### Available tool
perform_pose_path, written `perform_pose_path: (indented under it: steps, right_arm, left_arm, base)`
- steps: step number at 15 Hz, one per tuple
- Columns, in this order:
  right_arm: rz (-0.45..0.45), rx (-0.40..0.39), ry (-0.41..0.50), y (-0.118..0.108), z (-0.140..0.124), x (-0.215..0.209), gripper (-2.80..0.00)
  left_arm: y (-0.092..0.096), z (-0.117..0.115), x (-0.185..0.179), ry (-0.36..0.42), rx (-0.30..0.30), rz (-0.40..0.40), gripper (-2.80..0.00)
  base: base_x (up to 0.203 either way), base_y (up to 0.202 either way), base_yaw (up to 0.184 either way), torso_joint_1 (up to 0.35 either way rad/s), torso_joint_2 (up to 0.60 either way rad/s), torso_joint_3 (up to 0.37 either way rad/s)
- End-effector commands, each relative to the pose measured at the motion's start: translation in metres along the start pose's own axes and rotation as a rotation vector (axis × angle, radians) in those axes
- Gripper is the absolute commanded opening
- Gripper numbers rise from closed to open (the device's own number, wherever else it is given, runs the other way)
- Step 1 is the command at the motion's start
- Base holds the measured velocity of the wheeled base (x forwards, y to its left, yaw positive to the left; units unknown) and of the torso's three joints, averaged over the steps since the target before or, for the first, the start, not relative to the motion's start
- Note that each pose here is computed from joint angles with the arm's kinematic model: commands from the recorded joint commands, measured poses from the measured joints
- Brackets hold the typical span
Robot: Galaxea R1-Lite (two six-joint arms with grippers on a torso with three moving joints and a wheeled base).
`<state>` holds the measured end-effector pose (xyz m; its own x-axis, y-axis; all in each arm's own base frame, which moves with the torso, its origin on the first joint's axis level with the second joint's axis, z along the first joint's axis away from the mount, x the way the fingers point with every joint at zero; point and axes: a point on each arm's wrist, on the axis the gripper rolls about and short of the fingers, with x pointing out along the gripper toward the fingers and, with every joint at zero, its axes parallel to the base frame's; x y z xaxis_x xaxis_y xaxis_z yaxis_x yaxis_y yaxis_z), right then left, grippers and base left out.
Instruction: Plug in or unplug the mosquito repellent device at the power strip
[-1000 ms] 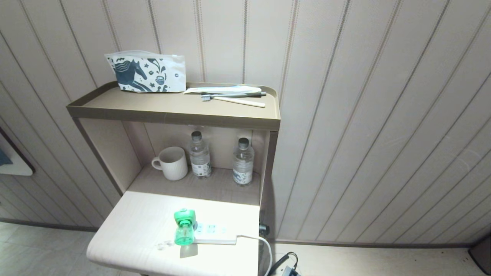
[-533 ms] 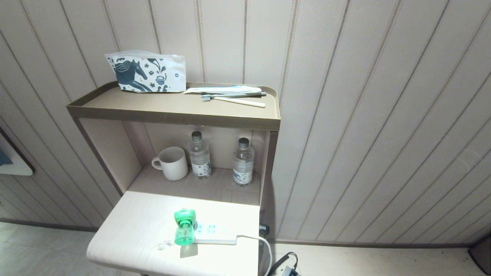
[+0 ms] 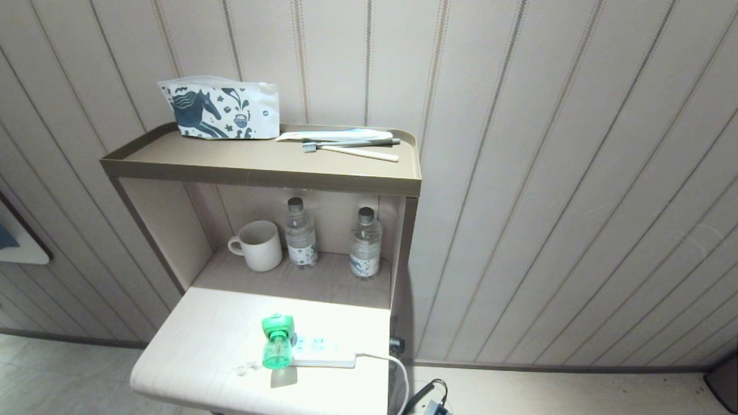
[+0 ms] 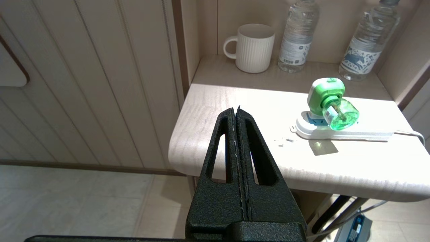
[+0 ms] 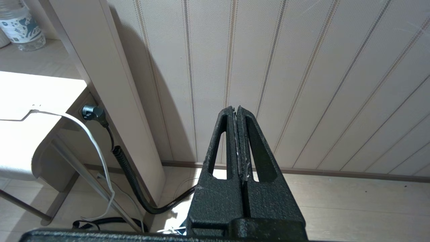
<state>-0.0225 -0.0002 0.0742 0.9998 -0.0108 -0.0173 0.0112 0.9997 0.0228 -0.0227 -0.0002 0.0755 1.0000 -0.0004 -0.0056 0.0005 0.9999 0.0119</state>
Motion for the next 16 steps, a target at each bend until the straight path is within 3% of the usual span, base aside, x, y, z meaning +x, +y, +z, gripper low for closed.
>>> perform_pose_path:
  steps: [1,16]
  right_arm:
    - [0.000,0.000,0.003,0.0000,0.0000,0.0002,-2.80]
    - [0.000,0.002,0.003,0.0000,0.0000,0.0002,-2.80]
  left_arm:
    - [0.0000,-0.0003,0.0001,0.000,-0.004,0.000,-2.80]
    - [0.0000,-0.0002,0.0000,-0.003,-0.012,0.000,-2.80]
  base:
    - [0.000,0.000,0.000,0.000,0.00,0.000]
    - [0.000,0.000,0.000,0.000,0.00,0.000]
